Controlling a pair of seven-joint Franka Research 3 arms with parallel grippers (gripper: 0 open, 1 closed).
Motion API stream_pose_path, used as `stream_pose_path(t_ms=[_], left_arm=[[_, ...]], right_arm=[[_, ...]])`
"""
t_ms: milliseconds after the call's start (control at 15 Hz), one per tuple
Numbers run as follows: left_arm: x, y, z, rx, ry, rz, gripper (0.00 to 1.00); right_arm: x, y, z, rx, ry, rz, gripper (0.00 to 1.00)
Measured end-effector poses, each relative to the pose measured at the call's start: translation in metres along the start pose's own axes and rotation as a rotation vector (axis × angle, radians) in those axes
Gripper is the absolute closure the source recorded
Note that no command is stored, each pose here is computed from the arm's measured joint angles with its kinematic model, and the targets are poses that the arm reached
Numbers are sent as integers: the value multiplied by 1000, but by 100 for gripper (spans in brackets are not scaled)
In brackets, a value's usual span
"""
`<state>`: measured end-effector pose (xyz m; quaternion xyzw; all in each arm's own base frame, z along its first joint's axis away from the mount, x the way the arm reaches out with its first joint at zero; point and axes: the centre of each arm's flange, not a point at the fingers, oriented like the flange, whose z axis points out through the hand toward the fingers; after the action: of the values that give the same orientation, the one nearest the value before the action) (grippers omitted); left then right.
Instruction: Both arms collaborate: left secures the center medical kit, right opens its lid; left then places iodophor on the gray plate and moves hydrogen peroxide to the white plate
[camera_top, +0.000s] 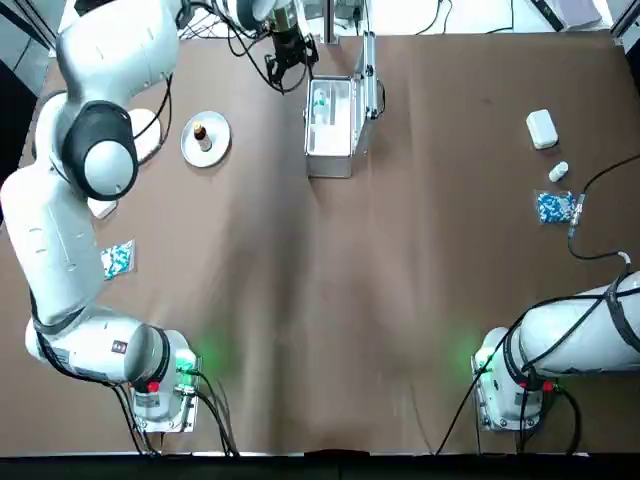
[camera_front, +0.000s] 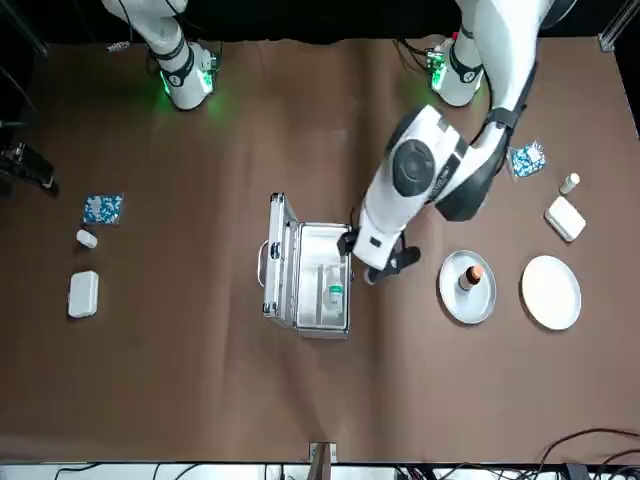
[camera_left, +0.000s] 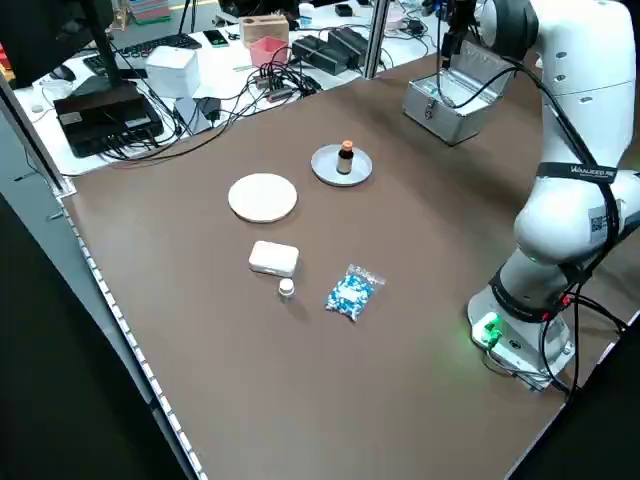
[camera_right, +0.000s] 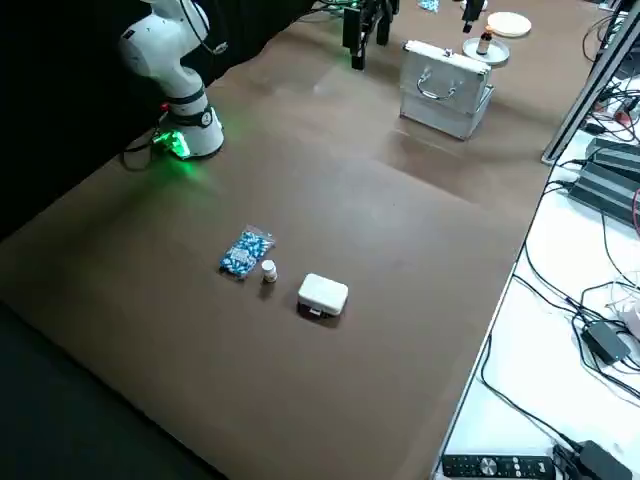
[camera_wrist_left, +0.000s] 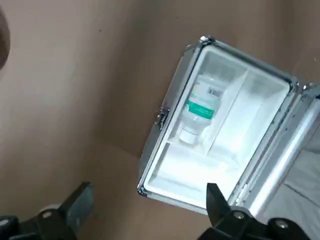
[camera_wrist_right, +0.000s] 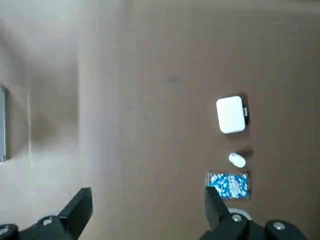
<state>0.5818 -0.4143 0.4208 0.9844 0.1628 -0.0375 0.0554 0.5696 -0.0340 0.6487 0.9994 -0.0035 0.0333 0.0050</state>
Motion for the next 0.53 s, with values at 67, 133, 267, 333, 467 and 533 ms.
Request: stream_pose_path(t_ms=[67, 133, 267, 333, 467, 533], left_arm=[[-5, 5, 6, 14, 15, 42, 0], [-11, 9, 12, 23, 18, 90, 0], [-15, 14, 26, 37, 5, 184, 0], [-14, 15, 34, 34, 0, 221, 0], [-5, 22, 57, -17, 12, 293, 0], [-3, 23, 63, -31, 16, 302, 0]], right_arm=[[2, 0, 0, -1, 10, 0, 1], [3, 0, 0, -1, 15, 0, 1], [4, -1, 1, -1, 14, -3, 1], [5, -3, 4, 0, 11, -6, 1], [11, -10, 11, 0, 13, -17, 1], [13, -12, 14, 0, 13, -20, 1]])
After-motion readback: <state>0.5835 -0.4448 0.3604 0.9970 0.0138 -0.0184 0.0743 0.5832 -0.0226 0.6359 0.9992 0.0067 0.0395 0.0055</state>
